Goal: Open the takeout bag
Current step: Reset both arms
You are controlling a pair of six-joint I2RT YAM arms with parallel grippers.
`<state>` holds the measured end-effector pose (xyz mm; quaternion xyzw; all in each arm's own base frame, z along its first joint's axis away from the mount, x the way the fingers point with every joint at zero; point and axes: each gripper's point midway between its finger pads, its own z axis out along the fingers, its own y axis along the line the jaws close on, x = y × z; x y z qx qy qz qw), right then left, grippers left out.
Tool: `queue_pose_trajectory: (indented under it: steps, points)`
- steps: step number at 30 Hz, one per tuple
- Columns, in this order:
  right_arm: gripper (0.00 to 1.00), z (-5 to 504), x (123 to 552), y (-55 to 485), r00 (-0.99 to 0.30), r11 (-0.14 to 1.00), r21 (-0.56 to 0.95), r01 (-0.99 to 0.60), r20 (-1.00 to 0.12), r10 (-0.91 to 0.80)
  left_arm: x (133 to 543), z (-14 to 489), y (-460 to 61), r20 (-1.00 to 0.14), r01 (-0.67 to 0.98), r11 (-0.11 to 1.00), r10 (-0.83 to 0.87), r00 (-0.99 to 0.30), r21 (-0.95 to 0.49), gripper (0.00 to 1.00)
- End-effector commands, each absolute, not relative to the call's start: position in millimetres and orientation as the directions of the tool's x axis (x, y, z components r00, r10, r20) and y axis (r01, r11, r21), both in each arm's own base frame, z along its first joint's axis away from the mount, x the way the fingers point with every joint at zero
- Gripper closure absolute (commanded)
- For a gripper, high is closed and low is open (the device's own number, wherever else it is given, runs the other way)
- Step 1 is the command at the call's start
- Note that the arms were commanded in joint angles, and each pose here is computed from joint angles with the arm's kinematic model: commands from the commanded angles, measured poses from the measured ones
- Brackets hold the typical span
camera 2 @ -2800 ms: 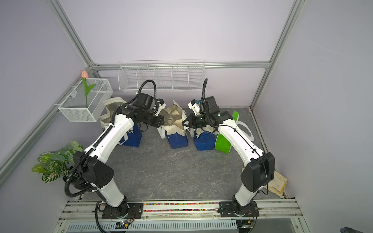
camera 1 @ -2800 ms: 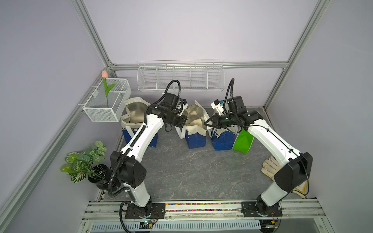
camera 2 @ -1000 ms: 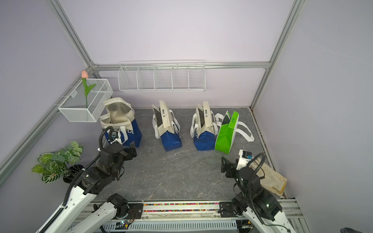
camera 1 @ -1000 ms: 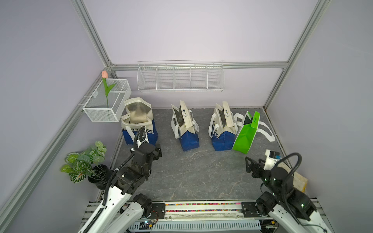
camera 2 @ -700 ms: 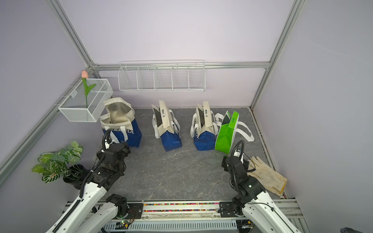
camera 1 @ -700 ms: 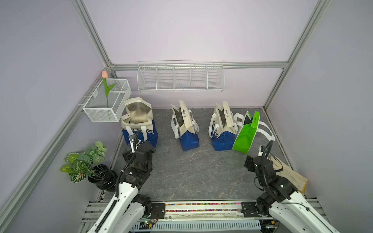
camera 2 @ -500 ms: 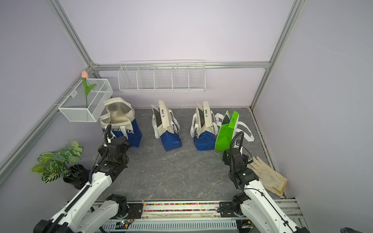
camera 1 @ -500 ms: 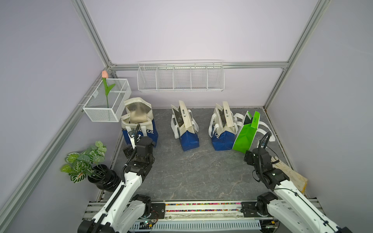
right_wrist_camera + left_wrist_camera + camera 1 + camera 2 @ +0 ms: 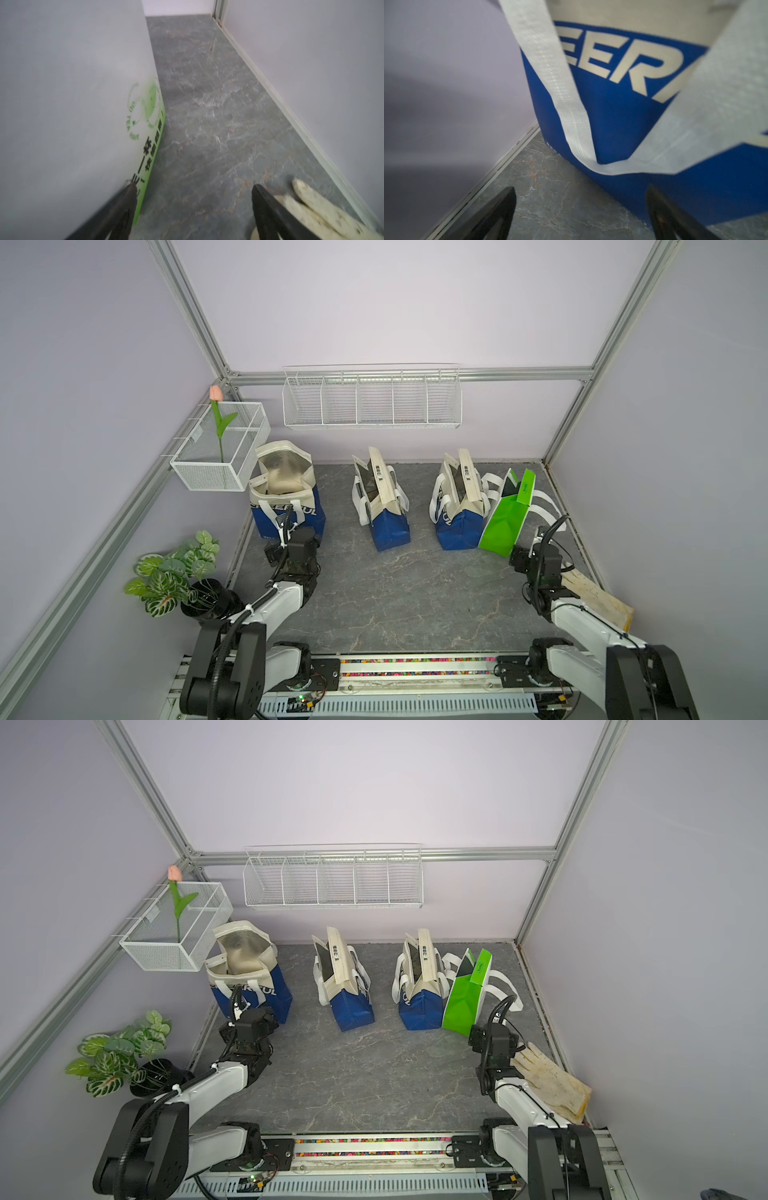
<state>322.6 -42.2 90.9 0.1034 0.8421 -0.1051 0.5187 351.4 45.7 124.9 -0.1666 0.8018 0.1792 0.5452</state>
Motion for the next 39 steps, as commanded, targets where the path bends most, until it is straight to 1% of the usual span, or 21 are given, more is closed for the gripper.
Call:
queue_pose_trajectory:
  steps: [1,2,3,5,8,9,12,14,15,16,18,20,22,39]
  points:
    - [0.11,127,348,-45,-0.275,0.962,-0.066,0.264,-0.961,0.010,374,149,36,-0.973,-0.413,0.909,-0.046,-0.225,0.052,0.00]
    - [0.11,129,352,-45,-0.258,0.964,-0.060,0.258,-0.966,0.009,375,149,36,-0.979,-0.413,0.910,-0.044,-0.200,0.043,0.01]
    - [0.12,129,355,-45,-0.237,0.968,-0.047,0.245,-0.971,0.013,378,141,35,-0.978,-0.405,0.913,-0.042,-0.205,0.046,0.01]
    - [0.11,124,363,-41,-0.243,0.977,0.012,0.211,-0.968,0.064,384,134,29,-0.980,-0.371,0.927,-0.023,-0.197,0.053,0.01]
    - [0.11,103,373,-30,-0.224,0.990,0.016,0.141,-0.973,0.047,389,122,27,-0.972,-0.349,0.935,-0.032,-0.231,0.052,0.01]
    - [0.12,107,376,-29,-0.171,0.992,0.013,0.129,-0.985,0.035,392,122,26,-0.978,-0.341,0.938,-0.017,-0.210,0.057,0.01]
    - [0.12,97,379,-27,-0.285,0.992,0.006,0.127,-0.958,0.042,393,120,26,-0.970,-0.337,0.940,-0.029,-0.240,0.055,0.01]
    - [0.12,97,390,-21,-0.274,0.994,-0.020,0.105,-0.962,0.010,395,119,29,-0.969,-0.340,0.939,-0.045,-0.242,0.041,0.01]
    - [0.12,92,390,-20,-0.321,0.995,-0.024,0.100,-0.947,0.010,395,119,30,-0.968,-0.340,0.940,-0.053,-0.245,0.035,0.01]
    - [0.12,95,390,-20,-0.322,0.995,-0.019,0.100,-0.947,0.014,395,119,31,-0.969,-0.341,0.939,-0.051,-0.243,0.036,0.01]
    - [0.11,96,390,-21,-0.282,0.994,-0.023,0.107,-0.959,0.008,394,118,31,-0.968,-0.342,0.939,-0.052,-0.245,0.036,0.01]
    - [0.11,95,386,-25,-0.299,0.991,-0.022,0.131,-0.954,0.019,394,119,31,-0.969,-0.342,0.939,-0.050,-0.242,0.037,0.01]
    - [0.12,97,386,-24,-0.274,0.991,-0.023,0.133,-0.962,0.014,394,118,30,-0.963,-0.334,0.942,-0.053,-0.264,0.040,0.01]
    - [0.12,97,386,-26,-0.282,0.989,-0.029,0.147,-0.959,0.014,395,119,30,-0.964,-0.337,0.941,-0.052,-0.260,0.040,0.01]
